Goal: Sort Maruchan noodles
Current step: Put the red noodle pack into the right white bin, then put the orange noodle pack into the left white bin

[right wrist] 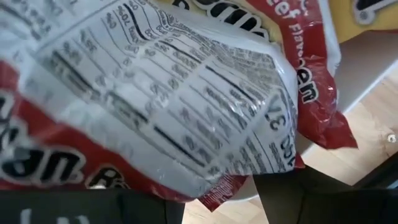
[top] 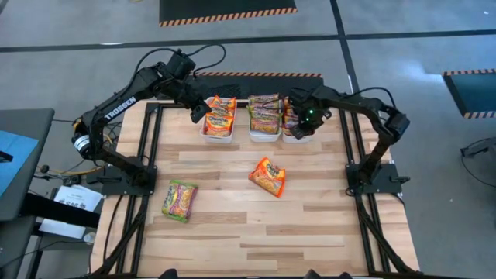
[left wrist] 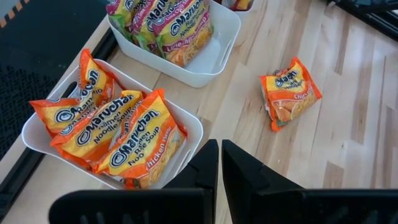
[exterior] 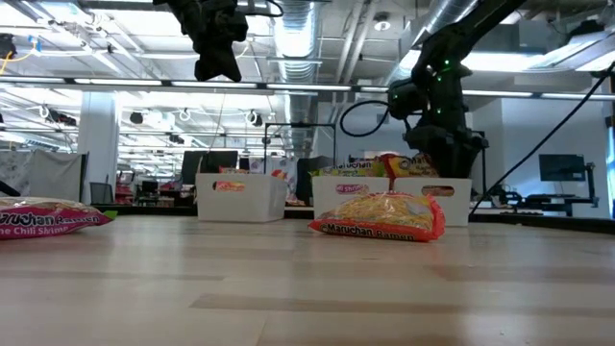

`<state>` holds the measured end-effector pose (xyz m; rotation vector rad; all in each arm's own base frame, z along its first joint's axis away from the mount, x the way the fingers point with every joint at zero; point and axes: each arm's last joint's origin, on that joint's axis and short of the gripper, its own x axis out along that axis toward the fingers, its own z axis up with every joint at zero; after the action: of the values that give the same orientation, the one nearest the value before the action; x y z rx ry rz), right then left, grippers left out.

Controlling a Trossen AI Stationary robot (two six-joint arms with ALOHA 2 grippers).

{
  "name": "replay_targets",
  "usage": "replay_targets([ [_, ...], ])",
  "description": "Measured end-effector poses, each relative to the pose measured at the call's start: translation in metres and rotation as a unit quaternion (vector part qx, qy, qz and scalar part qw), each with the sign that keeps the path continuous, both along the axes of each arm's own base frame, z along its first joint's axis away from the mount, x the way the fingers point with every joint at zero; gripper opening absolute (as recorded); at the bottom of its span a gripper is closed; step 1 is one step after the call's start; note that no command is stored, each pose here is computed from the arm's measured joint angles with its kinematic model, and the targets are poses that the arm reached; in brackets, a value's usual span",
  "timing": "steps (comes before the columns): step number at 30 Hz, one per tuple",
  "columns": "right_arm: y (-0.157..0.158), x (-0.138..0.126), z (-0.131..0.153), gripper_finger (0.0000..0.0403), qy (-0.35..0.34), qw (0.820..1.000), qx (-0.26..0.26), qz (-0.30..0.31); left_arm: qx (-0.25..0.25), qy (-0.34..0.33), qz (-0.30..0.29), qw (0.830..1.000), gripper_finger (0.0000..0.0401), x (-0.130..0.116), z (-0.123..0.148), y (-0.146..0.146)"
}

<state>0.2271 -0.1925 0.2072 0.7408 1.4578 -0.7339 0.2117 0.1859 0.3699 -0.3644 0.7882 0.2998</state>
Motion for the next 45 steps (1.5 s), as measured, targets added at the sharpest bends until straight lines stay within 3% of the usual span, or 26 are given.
replay_targets([
  [19,0.022,-0.025,0.045,0.0191,-0.022,0.999,-0.015,-0.032,0.000,-0.001,0.001,1.000,0.0006,0.000,0.000,0.000],
  [25,0.036,-0.035,0.070,0.0191,-0.088,0.995,-0.013,-0.042,-0.033,-0.006,0.036,0.999,0.0006,0.000,0.000,0.000],
  [32,0.052,-0.029,0.087,0.0191,-0.163,0.986,-0.034,-0.017,-0.064,0.004,0.048,0.997,0.0006,-0.002,-0.002,-0.002],
  [37,0.074,-0.015,0.088,0.0191,-0.192,0.981,0.025,0.031,-0.137,0.070,0.025,0.988,0.0006,-0.013,-0.011,-0.016],
  [41,0.095,-0.001,0.088,0.0191,-0.204,0.976,0.038,0.069,-0.162,0.122,-0.018,0.979,0.0006,-0.015,-0.015,-0.033],
  [45,0.113,0.010,0.089,0.0191,-0.220,0.971,0.044,0.076,-0.169,0.104,-0.072,0.977,0.0006,-0.017,-0.015,-0.054],
])
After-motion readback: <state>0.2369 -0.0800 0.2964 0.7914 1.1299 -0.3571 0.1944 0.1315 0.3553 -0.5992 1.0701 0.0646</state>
